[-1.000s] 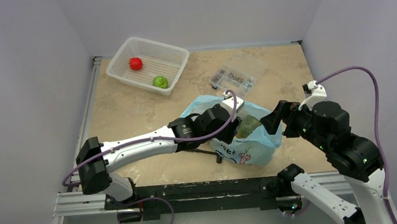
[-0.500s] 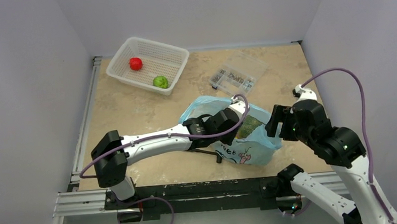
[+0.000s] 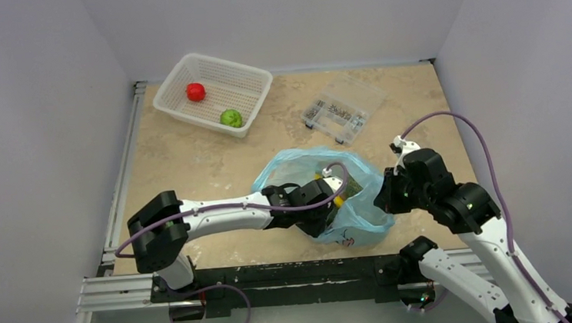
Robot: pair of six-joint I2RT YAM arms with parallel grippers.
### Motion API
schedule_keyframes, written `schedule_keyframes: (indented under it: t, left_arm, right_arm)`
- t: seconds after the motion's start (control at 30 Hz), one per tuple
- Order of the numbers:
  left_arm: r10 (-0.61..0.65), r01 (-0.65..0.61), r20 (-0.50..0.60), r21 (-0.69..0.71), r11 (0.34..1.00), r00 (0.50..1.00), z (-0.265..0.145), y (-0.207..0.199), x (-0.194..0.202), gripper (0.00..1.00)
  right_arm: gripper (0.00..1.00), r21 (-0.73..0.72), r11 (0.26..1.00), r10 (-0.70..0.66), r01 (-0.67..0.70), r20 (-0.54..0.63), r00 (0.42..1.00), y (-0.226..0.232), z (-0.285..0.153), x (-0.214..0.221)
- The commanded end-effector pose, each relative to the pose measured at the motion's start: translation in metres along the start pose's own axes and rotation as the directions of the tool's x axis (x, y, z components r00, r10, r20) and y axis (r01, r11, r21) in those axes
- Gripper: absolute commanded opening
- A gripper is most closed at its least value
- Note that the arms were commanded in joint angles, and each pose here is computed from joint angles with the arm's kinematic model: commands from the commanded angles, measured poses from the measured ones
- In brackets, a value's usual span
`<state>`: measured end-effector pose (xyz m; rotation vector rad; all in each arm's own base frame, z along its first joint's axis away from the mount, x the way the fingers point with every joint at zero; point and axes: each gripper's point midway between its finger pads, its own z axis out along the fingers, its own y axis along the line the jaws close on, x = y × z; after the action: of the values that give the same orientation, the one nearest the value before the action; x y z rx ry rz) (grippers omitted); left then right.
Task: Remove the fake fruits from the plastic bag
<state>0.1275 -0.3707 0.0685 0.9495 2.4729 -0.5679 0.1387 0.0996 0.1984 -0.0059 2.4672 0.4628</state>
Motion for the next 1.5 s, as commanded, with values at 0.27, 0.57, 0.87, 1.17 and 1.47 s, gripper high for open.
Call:
schedule_keyframes:
  t: [0.27, 0.57, 0.87, 1.17, 1.47]
  left_arm:
    - [-0.025, 0.032, 0.199, -0.034, 0.999, 0.980, -0.039, 0.008, -0.090, 0.50]
    - [-0.068, 0.111, 0.234, -0.177, 0.978, 0.970, -0.017, 0.037, -0.120, 0.41]
    - [-0.136, 0.204, 0.202, -0.373, 0.905, 0.970, 0.007, 0.072, -0.108, 0.46]
    - [-0.138, 0.210, 0.195, -0.427, 0.880, 0.971, 0.015, 0.084, -0.098, 0.54]
    - [-0.159, 0.205, 0.141, -0.426, 0.881, 0.977, 0.036, 0.088, -0.084, 0.62]
  right_arm:
    - [0.00, -0.056, 0.997, -0.041, 0.044, 0.043, 0.998, 0.007, -0.004, -0.005]
    - [0.00, -0.051, 0.998, -0.040, 0.044, 0.082, 0.996, 0.007, -0.008, -0.012]
    - [0.00, -0.074, 0.997, -0.021, 0.028, 0.096, 0.995, 0.009, -0.010, -0.010]
    - [0.00, -0.070, 0.997, -0.028, 0.033, 0.070, 0.997, 0.010, -0.006, -0.009]
    - [0.00, -0.116, 0.993, 0.011, -0.006, 0.049, 0.999, 0.020, 0.003, -0.007]
